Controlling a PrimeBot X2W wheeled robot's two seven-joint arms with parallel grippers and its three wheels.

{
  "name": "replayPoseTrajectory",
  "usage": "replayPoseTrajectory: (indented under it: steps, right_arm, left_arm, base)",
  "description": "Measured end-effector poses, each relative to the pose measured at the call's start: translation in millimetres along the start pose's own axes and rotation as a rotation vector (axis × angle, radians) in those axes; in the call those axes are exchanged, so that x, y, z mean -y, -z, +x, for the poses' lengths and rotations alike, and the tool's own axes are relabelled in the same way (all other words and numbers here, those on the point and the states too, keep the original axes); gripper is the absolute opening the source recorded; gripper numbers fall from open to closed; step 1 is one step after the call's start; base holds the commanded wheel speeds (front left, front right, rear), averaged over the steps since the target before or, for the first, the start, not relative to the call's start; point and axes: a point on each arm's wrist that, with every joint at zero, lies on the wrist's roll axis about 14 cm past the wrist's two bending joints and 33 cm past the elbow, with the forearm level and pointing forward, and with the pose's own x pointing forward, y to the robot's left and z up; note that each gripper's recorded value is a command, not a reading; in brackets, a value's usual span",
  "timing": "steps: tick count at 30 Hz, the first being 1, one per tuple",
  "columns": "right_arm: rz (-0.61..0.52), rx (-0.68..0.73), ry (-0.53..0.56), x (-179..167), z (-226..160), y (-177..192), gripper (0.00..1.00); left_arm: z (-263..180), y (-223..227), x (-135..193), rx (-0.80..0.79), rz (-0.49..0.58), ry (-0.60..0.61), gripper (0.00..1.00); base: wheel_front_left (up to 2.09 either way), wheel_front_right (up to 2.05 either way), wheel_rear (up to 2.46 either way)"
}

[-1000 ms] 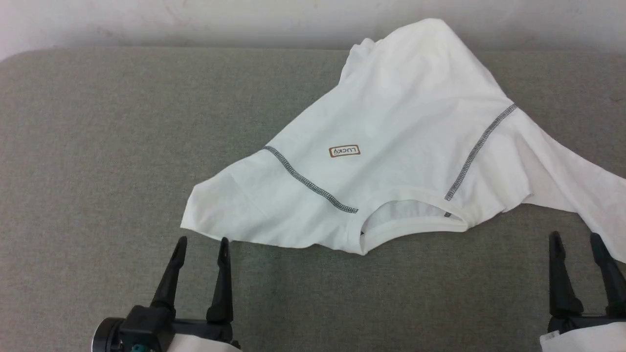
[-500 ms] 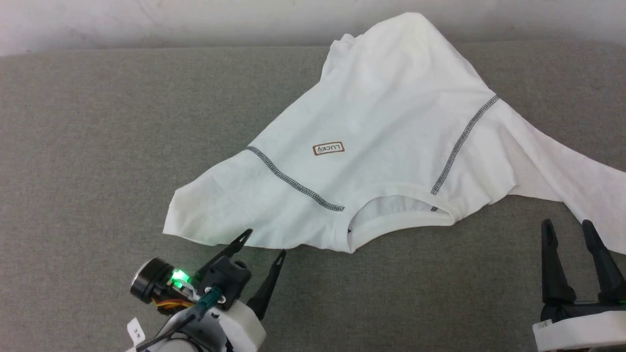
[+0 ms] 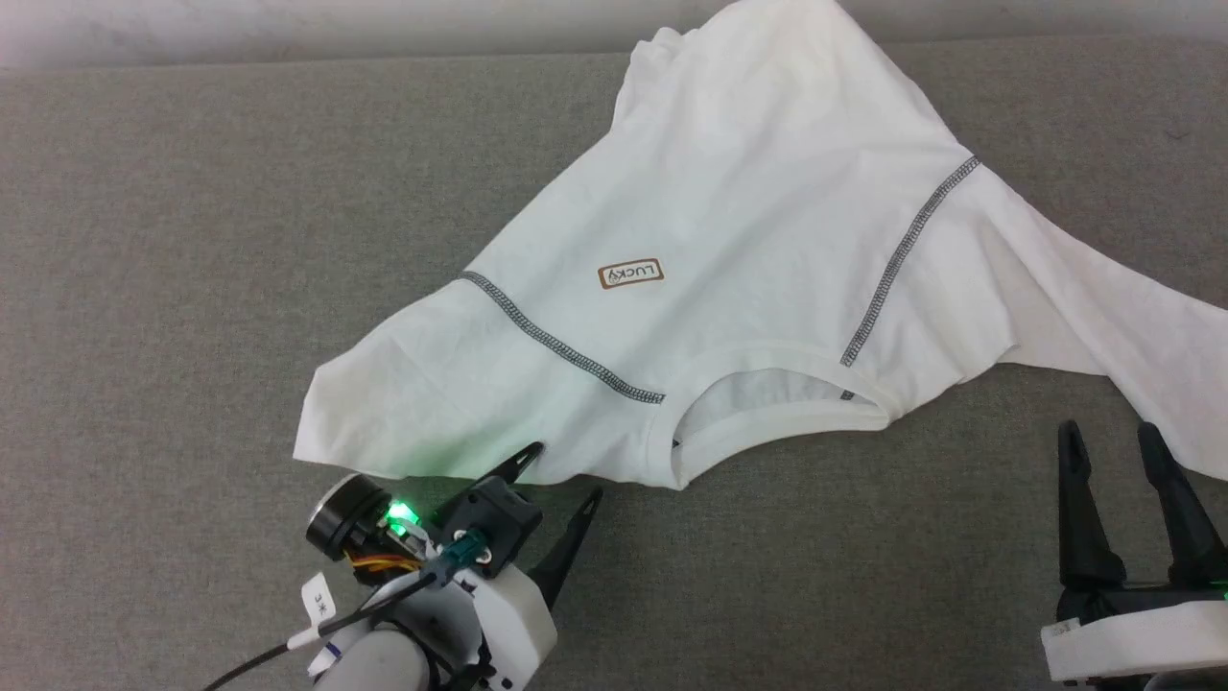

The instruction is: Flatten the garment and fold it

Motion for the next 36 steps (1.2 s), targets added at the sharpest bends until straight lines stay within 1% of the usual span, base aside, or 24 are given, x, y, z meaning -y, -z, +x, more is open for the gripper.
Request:
replayPoseTrajectory:
  steps: [5, 9, 10, 11, 15, 19, 23, 27, 29, 30, 31, 32, 36]
  right_arm:
    - [0.004, 0.000, -0.006, -2, 6, 0, 1.00]
    - [0.005, -0.008, -0.002, -1, 7, 2, 1.00]
    - [0.005, -0.014, 0.000, -1, 7, 4, 1.00]
    - [0.005, -0.017, 0.001, 0, 7, 5, 1.00]
    - [0.005, -0.025, 0.006, 1, 8, 7, 1.00]
    - [0.007, -0.017, 0.006, 2, 8, 5, 1.00]
    - [0.011, -0.003, -0.009, -3, 9, -1, 1.00]
    - [-0.002, -0.030, -0.040, -14, 12, -4, 1.00]
    - [-0.032, -0.080, -0.063, -21, 14, 0, 1.00]
    - [-0.032, -0.080, -0.063, -21, 14, 0, 1.00]
    - [-0.085, -0.183, -0.094, -30, 13, 14, 1.00]
    - [-0.116, -0.238, -0.107, -32, 11, 22, 1.00]
    - [-0.204, -0.436, -0.082, -16, 6, 44, 1.00]
  left_arm:
    - [10, 9, -3, -0.023, -0.005, 0.008, 1.00]
    - [20, 6, -3, 0.001, -0.019, 0.013, 1.00]
    - [22, 5, -3, 0.013, -0.022, 0.016, 0.12]
    - [25, 5, -2, 0.014, -0.027, 0.019, 0.00]
    - [28, -1, -3, 0.062, -0.048, 0.020, 0.00]
    - [24, -14, -10, 0.118, -0.070, -0.005, 0.00]
    - [14, -35, -19, 0.194, -0.109, -0.055, 0.00]
    - [-5, -40, -28, 0.226, -0.156, -0.126, 0.00]
    - [-14, -40, -33, 0.232, -0.169, -0.157, 0.00]
    - [-14, -40, -33, 0.232, -0.169, -0.157, 0.00]
    - [-21, -39, -34, 0.236, -0.182, -0.175, 0.00]
    - [-24, -39, -33, 0.235, -0.186, -0.178, 0.00]
    - [-30, -38, -32, 0.237, -0.194, -0.185, 0.00]
  base:
    - [0.00, 0.00, 0.00]
    - [0.00, 0.00, 0.00]
    - [0.00, 0.00, 0.00]
    - [0.00, 0.00, 0.00]
    - [0.00, 0.00, 0.00]
    - [0.00, 0.00, 0.00]
    - [0.00, 0.00, 0.00]
    - [0.00, 0.00, 0.00]
    - [0.00, 0.00, 0.00]
    - [0.00, 0.00, 0.00]
    - [0.00, 0.00, 0.00]
    - [0.00, 0.00, 0.00]
    - [0.00, 0.00, 0.00]
